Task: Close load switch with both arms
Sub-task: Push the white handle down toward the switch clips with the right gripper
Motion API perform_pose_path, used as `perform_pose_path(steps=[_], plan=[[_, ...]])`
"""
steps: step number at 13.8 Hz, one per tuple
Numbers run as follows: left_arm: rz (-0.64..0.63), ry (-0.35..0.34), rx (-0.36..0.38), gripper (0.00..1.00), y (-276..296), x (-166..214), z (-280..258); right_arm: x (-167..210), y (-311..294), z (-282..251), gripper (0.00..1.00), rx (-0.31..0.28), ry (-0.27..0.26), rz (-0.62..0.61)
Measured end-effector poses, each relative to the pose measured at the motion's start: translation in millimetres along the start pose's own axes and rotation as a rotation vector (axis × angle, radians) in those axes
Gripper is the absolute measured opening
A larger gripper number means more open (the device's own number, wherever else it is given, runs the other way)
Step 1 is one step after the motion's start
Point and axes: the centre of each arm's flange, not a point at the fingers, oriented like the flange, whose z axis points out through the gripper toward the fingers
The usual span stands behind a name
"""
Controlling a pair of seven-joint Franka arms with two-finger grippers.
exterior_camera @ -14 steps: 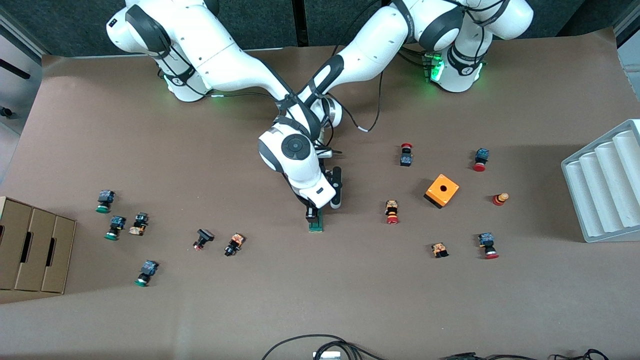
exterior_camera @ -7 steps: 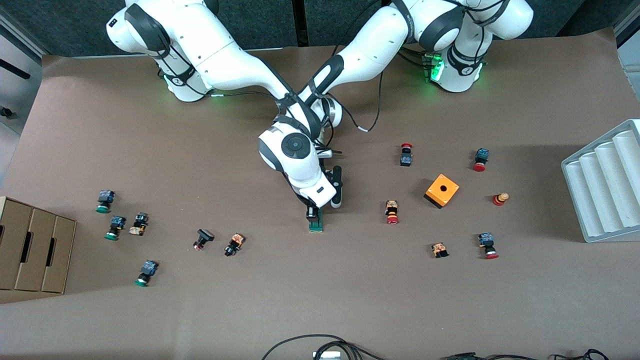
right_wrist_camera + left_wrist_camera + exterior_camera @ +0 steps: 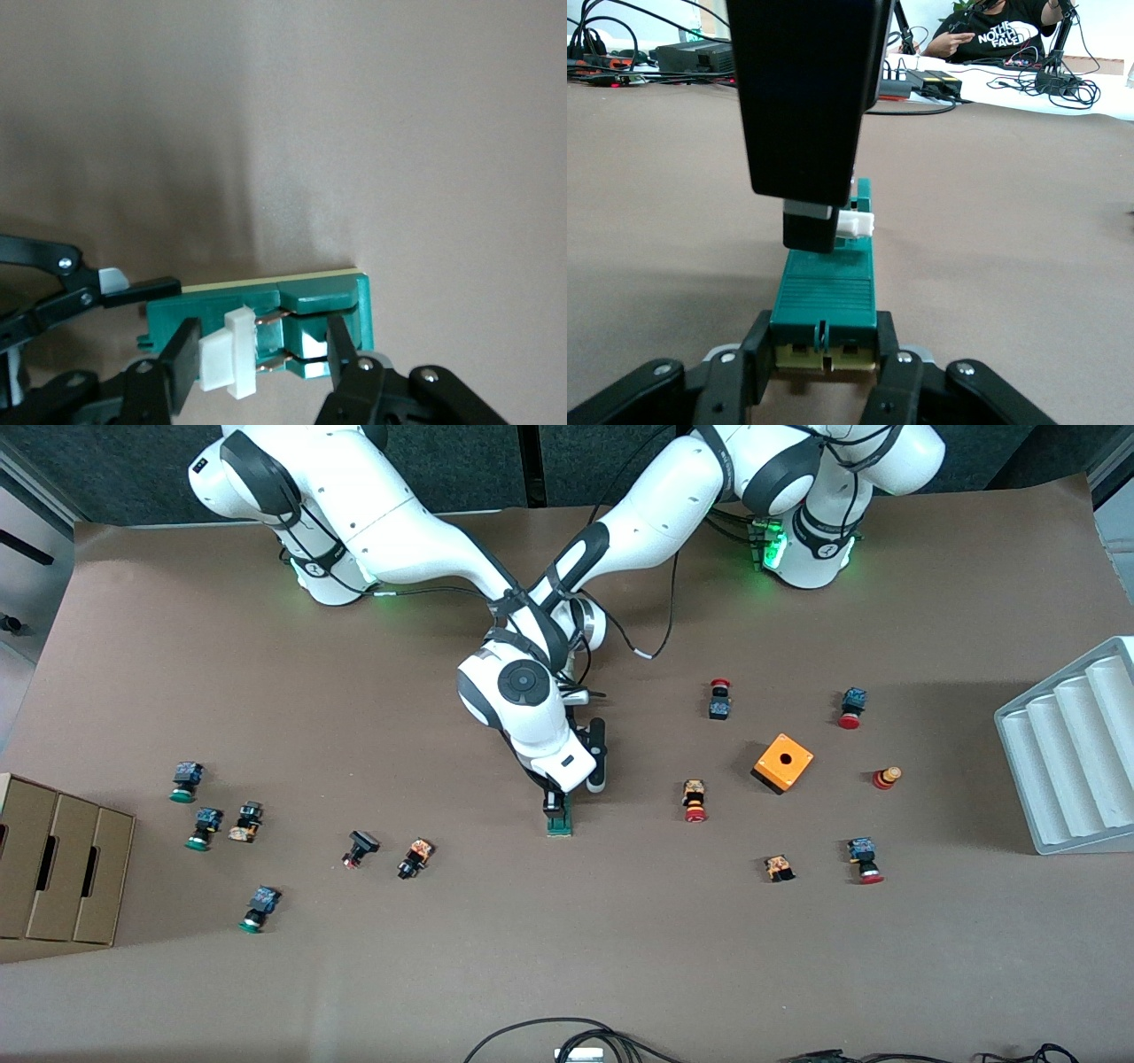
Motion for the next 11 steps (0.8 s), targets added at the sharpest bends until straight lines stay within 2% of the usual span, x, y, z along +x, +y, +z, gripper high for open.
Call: perform_pose_path(steps=[11], plan=[[0.0, 0.0, 0.0, 0.48, 0.0, 0.0, 0.0, -2.6, 9.7, -13.4, 0.61, -0.02, 0.009, 0.009]])
